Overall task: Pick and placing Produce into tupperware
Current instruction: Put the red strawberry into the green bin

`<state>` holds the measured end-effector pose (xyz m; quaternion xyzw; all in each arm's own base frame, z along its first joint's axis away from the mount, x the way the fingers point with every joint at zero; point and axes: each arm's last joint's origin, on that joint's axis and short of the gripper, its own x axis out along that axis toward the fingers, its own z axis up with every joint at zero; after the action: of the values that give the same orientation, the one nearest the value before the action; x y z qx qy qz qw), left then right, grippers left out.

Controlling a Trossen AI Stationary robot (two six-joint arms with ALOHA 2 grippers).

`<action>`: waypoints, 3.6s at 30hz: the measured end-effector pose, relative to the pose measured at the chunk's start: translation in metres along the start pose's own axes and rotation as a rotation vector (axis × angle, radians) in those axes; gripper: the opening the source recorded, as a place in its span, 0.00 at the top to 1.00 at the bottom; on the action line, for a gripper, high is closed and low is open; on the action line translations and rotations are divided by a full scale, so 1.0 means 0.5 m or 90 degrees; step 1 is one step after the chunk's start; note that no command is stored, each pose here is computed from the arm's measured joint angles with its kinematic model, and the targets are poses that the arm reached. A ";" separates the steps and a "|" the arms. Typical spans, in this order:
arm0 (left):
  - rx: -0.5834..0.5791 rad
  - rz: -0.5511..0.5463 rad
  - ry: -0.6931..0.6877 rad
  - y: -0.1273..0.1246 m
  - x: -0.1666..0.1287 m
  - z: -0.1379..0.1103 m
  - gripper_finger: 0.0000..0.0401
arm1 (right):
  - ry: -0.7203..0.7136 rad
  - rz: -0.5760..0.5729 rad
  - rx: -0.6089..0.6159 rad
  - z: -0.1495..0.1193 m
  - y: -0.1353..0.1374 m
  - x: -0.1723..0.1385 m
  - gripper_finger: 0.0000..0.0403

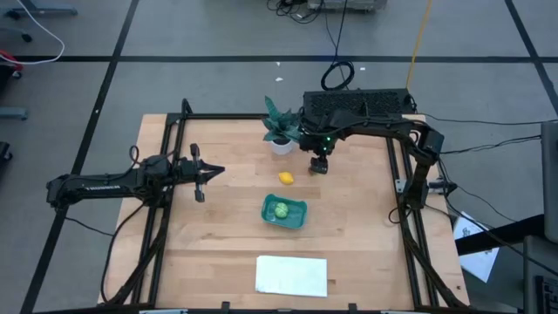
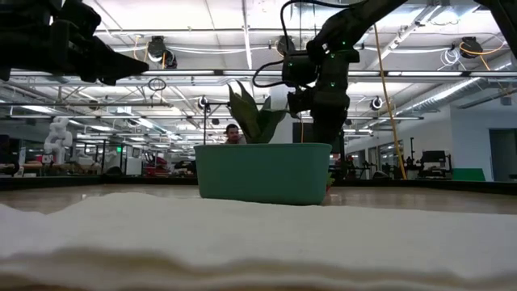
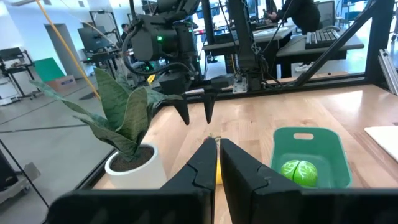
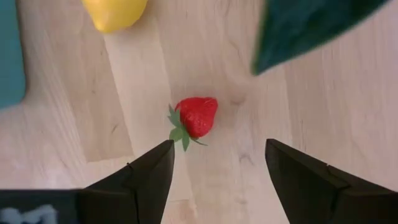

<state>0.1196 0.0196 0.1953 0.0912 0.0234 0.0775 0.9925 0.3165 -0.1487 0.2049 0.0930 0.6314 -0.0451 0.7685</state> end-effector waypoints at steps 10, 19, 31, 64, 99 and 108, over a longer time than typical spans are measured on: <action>0.001 0.003 0.008 0.000 0.000 -0.002 0.94 | -0.034 -0.009 0.023 0.008 -0.004 0.004 0.39; -0.002 0.003 0.008 0.000 0.000 -0.002 0.94 | -0.030 -0.006 -0.097 0.006 0.013 -0.007 0.39; -0.004 0.003 0.007 0.000 0.000 -0.002 0.94 | -0.042 -0.010 -0.339 0.007 0.058 -0.029 0.39; -0.004 0.001 0.012 0.000 0.000 -0.004 0.94 | -0.085 -0.044 -0.529 -0.004 0.061 0.030 0.24; 0.002 0.000 0.023 -0.001 0.000 -0.007 0.94 | -0.080 -0.123 -0.455 0.004 0.080 0.039 0.19; 0.000 -0.001 0.028 -0.001 0.000 -0.008 0.94 | -0.029 -0.120 -0.554 -0.008 0.080 0.041 0.19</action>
<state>0.1193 0.0197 0.1910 0.0892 0.0454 0.0784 0.9919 0.3244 -0.1078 0.1877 -0.2979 0.5800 0.1532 0.7426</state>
